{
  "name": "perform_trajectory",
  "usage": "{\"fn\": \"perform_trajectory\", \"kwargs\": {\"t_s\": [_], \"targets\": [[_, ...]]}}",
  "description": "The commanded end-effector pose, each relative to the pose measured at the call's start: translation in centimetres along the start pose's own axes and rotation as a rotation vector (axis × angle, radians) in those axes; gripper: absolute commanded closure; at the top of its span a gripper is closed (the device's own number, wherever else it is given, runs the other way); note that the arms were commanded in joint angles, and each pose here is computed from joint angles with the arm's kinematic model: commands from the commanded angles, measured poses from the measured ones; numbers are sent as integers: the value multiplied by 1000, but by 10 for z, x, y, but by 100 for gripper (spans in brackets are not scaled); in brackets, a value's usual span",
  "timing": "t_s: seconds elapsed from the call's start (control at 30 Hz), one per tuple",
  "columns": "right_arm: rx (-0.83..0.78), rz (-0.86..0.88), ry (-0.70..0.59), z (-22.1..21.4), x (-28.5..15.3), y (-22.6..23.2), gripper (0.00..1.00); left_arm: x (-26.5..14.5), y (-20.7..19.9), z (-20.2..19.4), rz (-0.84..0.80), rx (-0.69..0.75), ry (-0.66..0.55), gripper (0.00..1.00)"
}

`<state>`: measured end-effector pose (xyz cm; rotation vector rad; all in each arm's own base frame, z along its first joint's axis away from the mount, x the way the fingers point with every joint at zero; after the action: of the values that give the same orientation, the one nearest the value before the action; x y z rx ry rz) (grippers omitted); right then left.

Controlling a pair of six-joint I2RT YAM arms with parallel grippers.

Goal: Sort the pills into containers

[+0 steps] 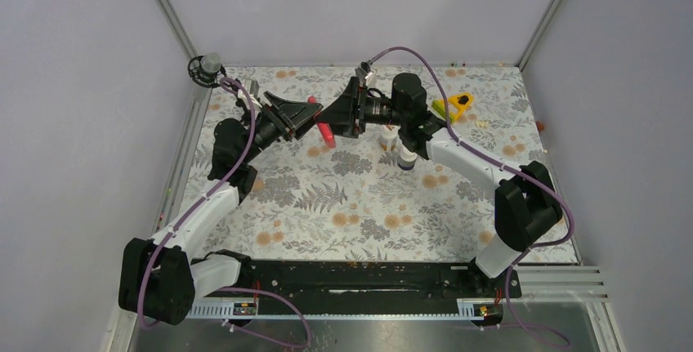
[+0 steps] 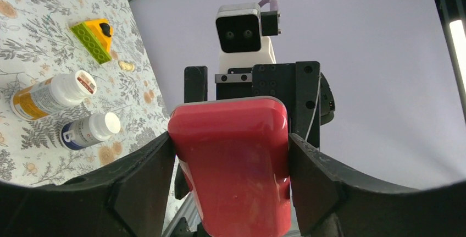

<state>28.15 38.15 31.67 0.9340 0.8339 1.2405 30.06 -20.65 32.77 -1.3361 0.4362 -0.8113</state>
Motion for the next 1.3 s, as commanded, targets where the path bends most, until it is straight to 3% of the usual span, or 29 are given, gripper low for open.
{"fn": "perform_trajectory", "kwargs": {"t_s": [0.0,0.1,0.33,0.67,0.8,0.87,1.07,1.27], "targets": [[-105,5,-16,3,-9,24,10,-1,-18,-2,-87,85,6,95],[-104,12,-30,4,-10,27,1,-2,-19,-2,-95,86,2,100],[-77,9,-60,1,-14,22,1,-4,-24,0,-105,100,-17,100],[-36,53,-80,8,-10,26,28,-6,-25,-3,-125,95,-9,100],[-40,54,-103,10,-13,27,11,-9,-25,-4,-141,87,-13,100],[-43,39,-109,10,-14,25,11,-10,-25,-4,-145,85,-18,100],[-12,51,-102,11,-12,25,38,-11,-30,-2,-159,85,-32,100],[6,50,-107,11,-13,25,54,-13,-30,-3,-169,76,-37,100]]}}
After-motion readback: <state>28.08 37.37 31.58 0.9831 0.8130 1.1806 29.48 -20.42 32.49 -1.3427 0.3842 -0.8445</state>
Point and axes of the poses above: each gripper's point midway between its finger pads, its own x axis out along the fingers, its own y axis along the line the jaws close on, z = x × y, the point moved 1 cm from there along -x, back along the fingers, and after that the axes turned 6 degrees about -x, right-handed, at the moved point
